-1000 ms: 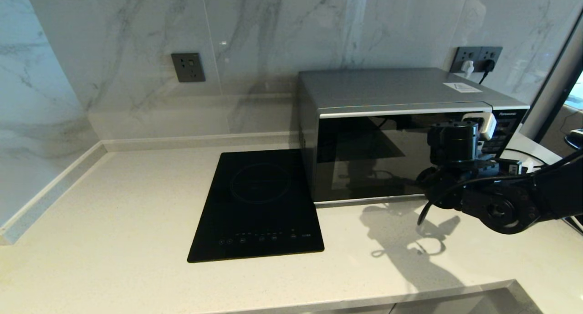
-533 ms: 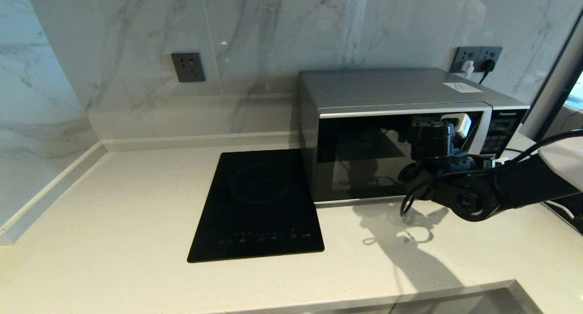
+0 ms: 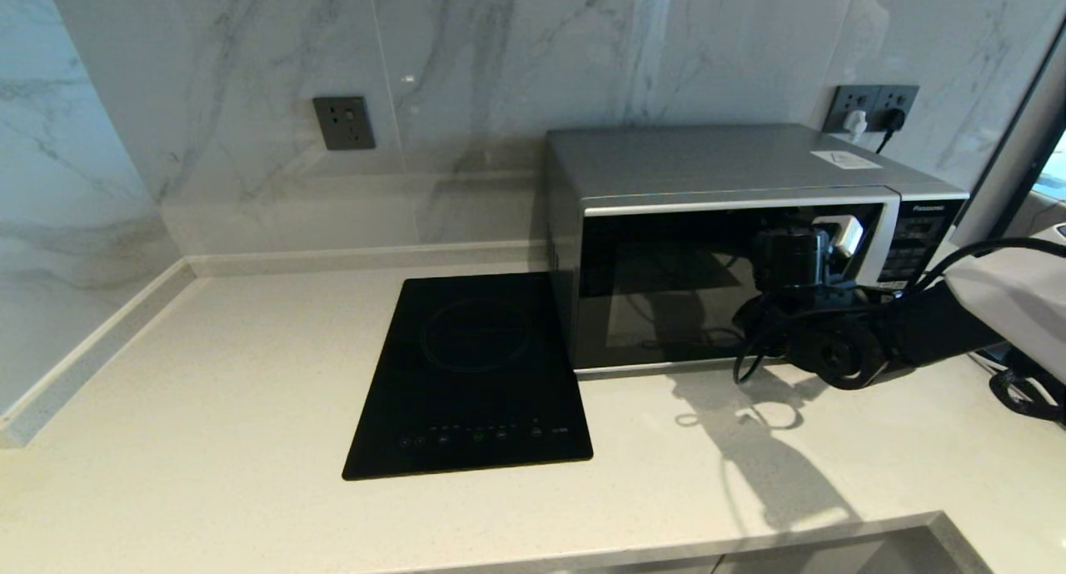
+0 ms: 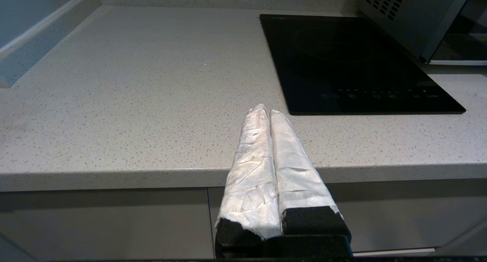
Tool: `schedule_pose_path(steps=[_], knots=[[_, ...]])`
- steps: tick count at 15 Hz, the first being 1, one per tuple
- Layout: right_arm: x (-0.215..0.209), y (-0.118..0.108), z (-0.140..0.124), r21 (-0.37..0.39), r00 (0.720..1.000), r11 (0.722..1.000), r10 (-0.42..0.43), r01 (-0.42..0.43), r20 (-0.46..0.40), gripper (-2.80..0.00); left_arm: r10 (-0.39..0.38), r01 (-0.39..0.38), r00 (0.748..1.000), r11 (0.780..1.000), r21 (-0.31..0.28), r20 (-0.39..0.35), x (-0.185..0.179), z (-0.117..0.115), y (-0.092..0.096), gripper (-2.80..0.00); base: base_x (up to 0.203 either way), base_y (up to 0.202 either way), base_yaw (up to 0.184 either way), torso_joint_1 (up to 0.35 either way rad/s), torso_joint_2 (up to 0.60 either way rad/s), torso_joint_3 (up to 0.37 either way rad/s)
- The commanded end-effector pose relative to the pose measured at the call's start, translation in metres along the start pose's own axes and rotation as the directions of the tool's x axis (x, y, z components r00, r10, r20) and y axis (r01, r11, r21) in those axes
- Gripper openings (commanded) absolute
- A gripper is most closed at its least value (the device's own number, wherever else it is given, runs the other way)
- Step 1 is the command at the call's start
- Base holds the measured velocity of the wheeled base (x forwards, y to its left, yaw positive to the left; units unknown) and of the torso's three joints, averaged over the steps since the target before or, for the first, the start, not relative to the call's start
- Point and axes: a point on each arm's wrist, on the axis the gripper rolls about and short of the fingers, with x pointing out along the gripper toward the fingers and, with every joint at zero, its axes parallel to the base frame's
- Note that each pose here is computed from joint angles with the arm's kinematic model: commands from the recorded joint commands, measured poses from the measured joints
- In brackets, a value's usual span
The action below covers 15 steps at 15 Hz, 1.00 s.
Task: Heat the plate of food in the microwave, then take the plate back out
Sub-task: Open the microwave oven
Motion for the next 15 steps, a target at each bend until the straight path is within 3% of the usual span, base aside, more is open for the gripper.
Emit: schedule_pose_path(steps=[1,8,9,10,15], knots=[[0.009,0.005,-0.001,0.007,1.0,1.0,-0.023,0.023,-0.005,0.0,0.001,-0.001,1.0,1.0,-0.001,-0.001,0.0,0.0,0.0,-2.8,0.0,0.0,0.0,0.0,0.0,0.0],[0.025,0.009,-0.006,0.008,0.999,0.999,-0.049,0.049,-0.016,0.0,0.001,-0.001,1.0,1.0,-0.001,-0.001,0.0,0.0,0.0,-2.8,0.0,0.0,0.0,0.0,0.0,0.0],[0.025,0.01,-0.007,0.008,0.999,0.999,-0.049,0.049,-0.016,-0.81,0.001,-0.001,1.0,1.0,-0.001,-0.001,0.0,0.0,0.0,-2.8,0.0,0.0,0.0,0.0,0.0,0.0],[0.025,0.009,-0.005,0.013,0.999,0.999,-0.049,0.049,-0.015,-2.8,0.001,-0.001,1.0,1.0,-0.001,-0.001,0.0,0.0,0.0,-2.8,0.0,0.0,0.0,0.0,0.0,0.0],[0.023,0.01,-0.001,0.029,0.999,0.998,-0.047,0.047,-0.011,-2.8,0.001,-0.001,1.0,1.0,-0.001,-0.001,0.0,0.0,0.0,-2.8,0.0,0.0,0.0,0.0,0.0,0.0]])
